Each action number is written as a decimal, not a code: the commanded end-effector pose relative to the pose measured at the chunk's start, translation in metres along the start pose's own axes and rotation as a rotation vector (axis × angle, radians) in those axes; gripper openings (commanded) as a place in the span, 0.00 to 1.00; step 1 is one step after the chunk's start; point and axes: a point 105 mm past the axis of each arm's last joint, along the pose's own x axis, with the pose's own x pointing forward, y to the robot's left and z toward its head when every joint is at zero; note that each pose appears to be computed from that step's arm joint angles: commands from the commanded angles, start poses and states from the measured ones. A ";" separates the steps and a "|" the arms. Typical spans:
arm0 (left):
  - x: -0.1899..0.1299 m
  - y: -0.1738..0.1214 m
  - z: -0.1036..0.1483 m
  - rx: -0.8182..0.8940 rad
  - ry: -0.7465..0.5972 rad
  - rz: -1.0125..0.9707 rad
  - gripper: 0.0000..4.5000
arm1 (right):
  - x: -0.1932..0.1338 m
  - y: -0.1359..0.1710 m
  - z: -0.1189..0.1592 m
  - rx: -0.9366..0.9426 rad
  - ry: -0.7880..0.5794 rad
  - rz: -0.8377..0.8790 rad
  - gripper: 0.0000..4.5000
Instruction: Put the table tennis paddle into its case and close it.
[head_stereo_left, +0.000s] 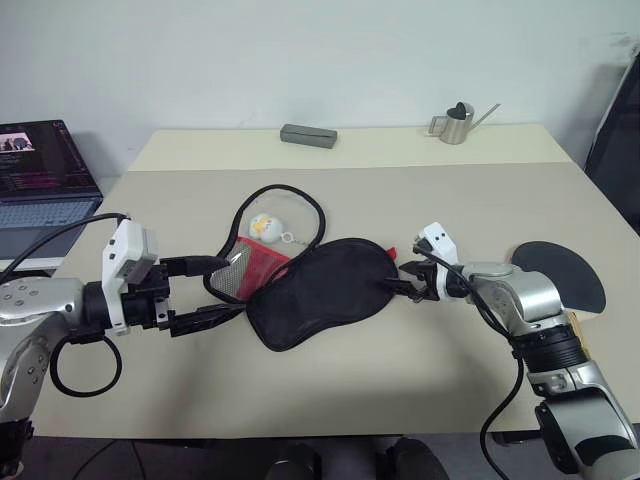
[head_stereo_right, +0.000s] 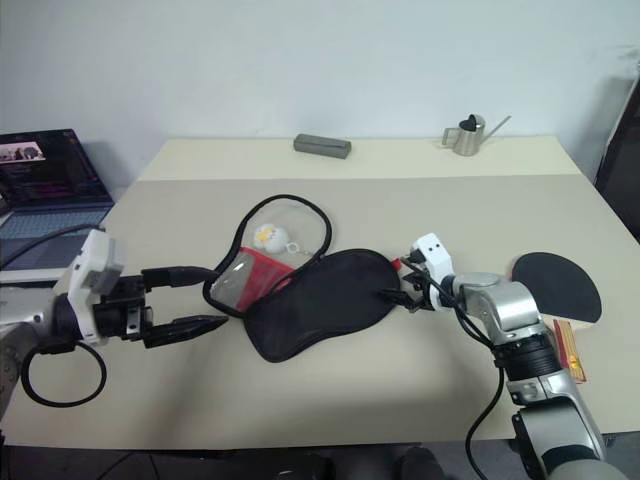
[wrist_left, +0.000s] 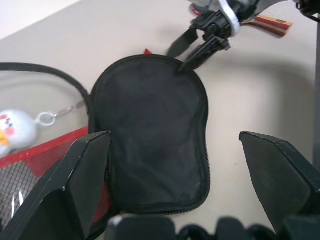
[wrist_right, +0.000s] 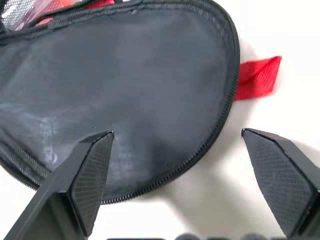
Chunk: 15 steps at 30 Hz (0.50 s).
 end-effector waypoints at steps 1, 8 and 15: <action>-0.001 -0.004 0.008 0.043 0.008 -0.020 1.00 | -0.002 0.005 0.016 -0.046 -0.045 0.007 1.00; 0.000 -0.004 0.006 0.044 0.011 -0.017 1.00 | 0.000 0.031 0.014 -0.045 -0.024 0.116 1.00; 0.001 -0.003 0.005 0.045 0.013 -0.014 1.00 | 0.011 0.038 0.009 -0.064 -0.006 0.106 0.56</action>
